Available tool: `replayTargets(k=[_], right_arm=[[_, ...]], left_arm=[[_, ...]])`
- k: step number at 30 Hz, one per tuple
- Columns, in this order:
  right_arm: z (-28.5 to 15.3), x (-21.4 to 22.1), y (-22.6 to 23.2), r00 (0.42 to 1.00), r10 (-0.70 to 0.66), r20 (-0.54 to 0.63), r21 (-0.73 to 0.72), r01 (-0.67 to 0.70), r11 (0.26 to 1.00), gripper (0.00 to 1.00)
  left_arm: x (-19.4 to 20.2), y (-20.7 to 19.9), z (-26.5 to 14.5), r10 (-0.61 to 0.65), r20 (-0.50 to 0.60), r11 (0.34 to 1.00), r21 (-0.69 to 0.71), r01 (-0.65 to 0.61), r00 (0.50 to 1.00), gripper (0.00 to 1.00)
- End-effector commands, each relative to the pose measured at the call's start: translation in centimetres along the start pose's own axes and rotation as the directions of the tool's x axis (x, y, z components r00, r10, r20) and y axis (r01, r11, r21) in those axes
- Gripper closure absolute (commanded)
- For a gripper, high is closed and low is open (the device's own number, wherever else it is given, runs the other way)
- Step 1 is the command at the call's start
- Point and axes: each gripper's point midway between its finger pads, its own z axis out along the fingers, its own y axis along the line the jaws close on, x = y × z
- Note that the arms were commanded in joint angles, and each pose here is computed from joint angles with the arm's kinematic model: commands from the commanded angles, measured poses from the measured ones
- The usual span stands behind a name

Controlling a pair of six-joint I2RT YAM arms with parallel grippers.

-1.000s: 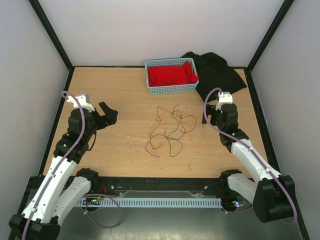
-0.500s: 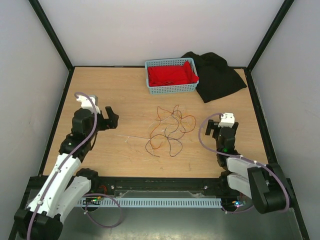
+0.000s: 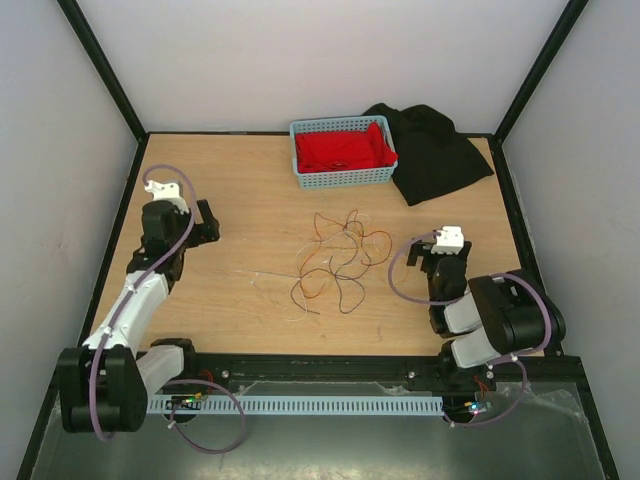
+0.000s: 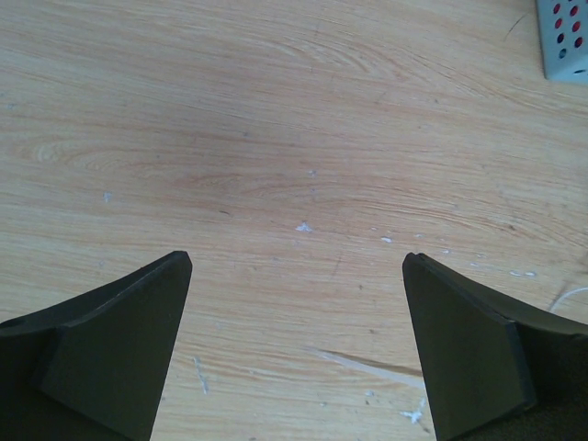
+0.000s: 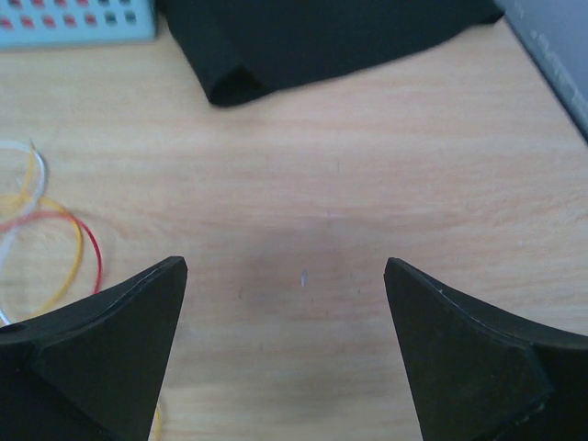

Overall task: Zip-tie the wires
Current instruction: Reset both arms

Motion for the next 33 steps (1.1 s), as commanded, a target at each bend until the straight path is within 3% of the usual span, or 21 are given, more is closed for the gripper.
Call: replayTargets(k=[1,4,8,10,16,17,19,33], right_arm=[[1.6,-4.3,0.7,0.991,0.032,0.132,-0.018,-0.030,0.999,0.01],[2.3,-3.7,1.4,0.996,0.011,0.085,-0.047,-0.007,0.999,0.01],[2.4,-4.3,1.4,0.993,0.012,0.113,-0.046,-0.007,0.999,0.01],[2.4,-4.0,1.5,0.996,0.010,0.094,-0.047,-0.006,0.999,0.01],[2.5,-4.1,1.5,0.995,0.009,0.098,-0.047,-0.005,0.999,0.01],[2.5,-4.1,1.5,0.995,0.009,0.096,-0.046,-0.005,0.999,0.01],[2.5,-4.0,1.5,0.995,0.007,0.095,-0.046,-0.003,0.999,0.01],[2.7,-4.0,1.5,0.996,0.006,0.090,-0.046,-0.002,0.999,0.01]], left_arm=[[-1.8,0.9,1.2,0.107,0.105,0.994,-0.022,-0.105,0.989,0.01],[-1.3,1.7,2.1,0.151,0.118,0.988,-0.052,-0.146,0.981,0.01],[1.4,1.5,4.2,0.233,0.094,0.972,-0.036,-0.231,0.968,0.01],[1.9,1.5,5.3,0.313,0.121,0.950,-0.061,-0.307,0.942,0.01],[3.6,0.2,7.7,0.359,0.263,0.930,-0.019,-0.367,0.896,0.00],[3.1,0.5,8.0,0.350,0.267,0.935,-0.041,-0.353,0.898,0.01],[4.0,1.5,8.4,0.316,0.153,0.949,-0.042,-0.313,0.936,0.01],[3.7,2.1,8.9,0.288,0.138,0.958,-0.057,-0.283,0.948,0.01]])
